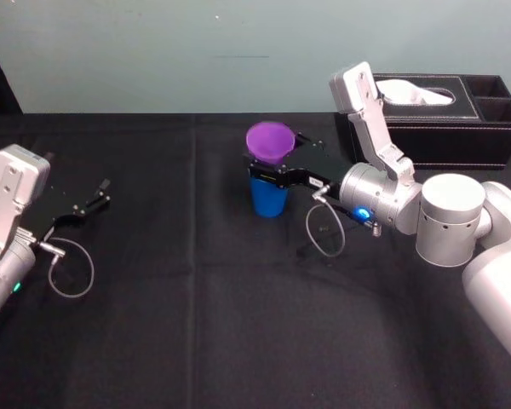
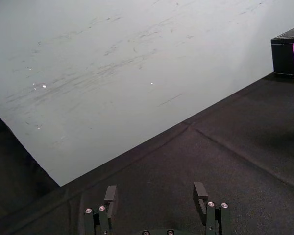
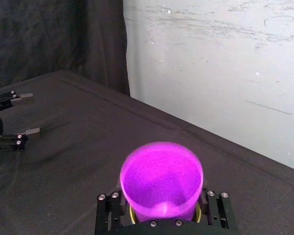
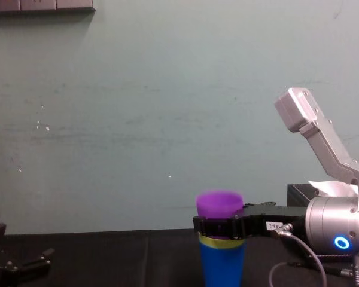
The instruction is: Stack the three plastic cups sequentially using one hand.
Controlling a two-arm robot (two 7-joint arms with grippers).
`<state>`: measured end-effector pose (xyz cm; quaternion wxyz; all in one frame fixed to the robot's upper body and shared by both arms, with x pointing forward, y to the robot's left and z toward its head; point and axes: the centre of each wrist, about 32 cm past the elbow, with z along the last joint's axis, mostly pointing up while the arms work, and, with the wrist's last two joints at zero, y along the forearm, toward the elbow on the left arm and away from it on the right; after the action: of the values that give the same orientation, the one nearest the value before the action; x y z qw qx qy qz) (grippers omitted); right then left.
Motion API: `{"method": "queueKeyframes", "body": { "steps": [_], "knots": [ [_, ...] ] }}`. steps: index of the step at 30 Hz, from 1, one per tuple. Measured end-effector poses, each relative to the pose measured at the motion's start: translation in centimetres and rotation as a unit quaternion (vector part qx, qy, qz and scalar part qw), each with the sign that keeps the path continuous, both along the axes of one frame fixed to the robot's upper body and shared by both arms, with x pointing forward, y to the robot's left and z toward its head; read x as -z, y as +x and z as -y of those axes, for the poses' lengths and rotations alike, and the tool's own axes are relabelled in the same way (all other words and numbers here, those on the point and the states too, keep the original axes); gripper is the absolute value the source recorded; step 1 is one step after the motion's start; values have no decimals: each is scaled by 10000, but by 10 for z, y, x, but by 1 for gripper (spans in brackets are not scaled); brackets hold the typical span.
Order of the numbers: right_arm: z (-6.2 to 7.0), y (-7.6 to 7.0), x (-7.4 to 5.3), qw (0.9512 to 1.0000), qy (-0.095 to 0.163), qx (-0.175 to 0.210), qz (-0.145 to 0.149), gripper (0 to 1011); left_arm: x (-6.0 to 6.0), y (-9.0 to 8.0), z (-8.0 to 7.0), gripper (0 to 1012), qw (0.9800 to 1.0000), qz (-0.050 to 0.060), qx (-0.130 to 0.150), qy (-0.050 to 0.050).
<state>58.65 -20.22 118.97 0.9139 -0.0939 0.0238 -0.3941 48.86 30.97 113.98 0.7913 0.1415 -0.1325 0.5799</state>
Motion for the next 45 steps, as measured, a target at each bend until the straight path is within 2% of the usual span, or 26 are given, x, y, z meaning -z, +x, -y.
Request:
{"method": "queueKeyframes", "body": {
  "steps": [8, 20, 24, 29, 35, 37, 38, 41, 44, 45],
  "knots": [
    [0, 0, 0, 10000, 1, 2, -2, 1003, 0, 0, 0, 1011, 10000, 0, 0, 0],
    [1, -1, -1, 10000, 16, 6, 3, 1000, 0, 0, 0, 1011, 10000, 0, 0, 0],
    [4, -7, -3, 9998, 165, 99, 83, 1000, 0, 0, 0, 1011, 10000, 0, 0, 0],
    [10, -18, -7, 9981, 361, 378, 325, 1000, 0, 0, 0, 1012, 10000, 0, 0, 0],
    [16, -33, -10, 9922, 548, 991, 515, 1000, 0, 0, 0, 1012, 10000, 0, 0, 0],
    [17, -39, -9, 9883, 573, 1320, 505, 1000, 0, 0, 0, 1011, 10000, 0, 0, 0],
    [17, -43, -7, 9856, 572, 1525, 465, 1000, 0, 0, 0, 1011, 10000, 0, 0, 0],
    [17, -49, -2, 9814, 526, 1806, 388, 1000, 0, 0, 0, 1011, 10000, 0, 0, 0],
    [18, -58, 9, 9743, 388, 2202, 274, 1000, 0, 0, 0, 1011, 10000, 0, 0, 0],
    [18, -58, 9, 9743, 388, 2202, 274, 1000, 0, 0, 0, 1011, 10000, 0, 0, 0]
  ]
}}
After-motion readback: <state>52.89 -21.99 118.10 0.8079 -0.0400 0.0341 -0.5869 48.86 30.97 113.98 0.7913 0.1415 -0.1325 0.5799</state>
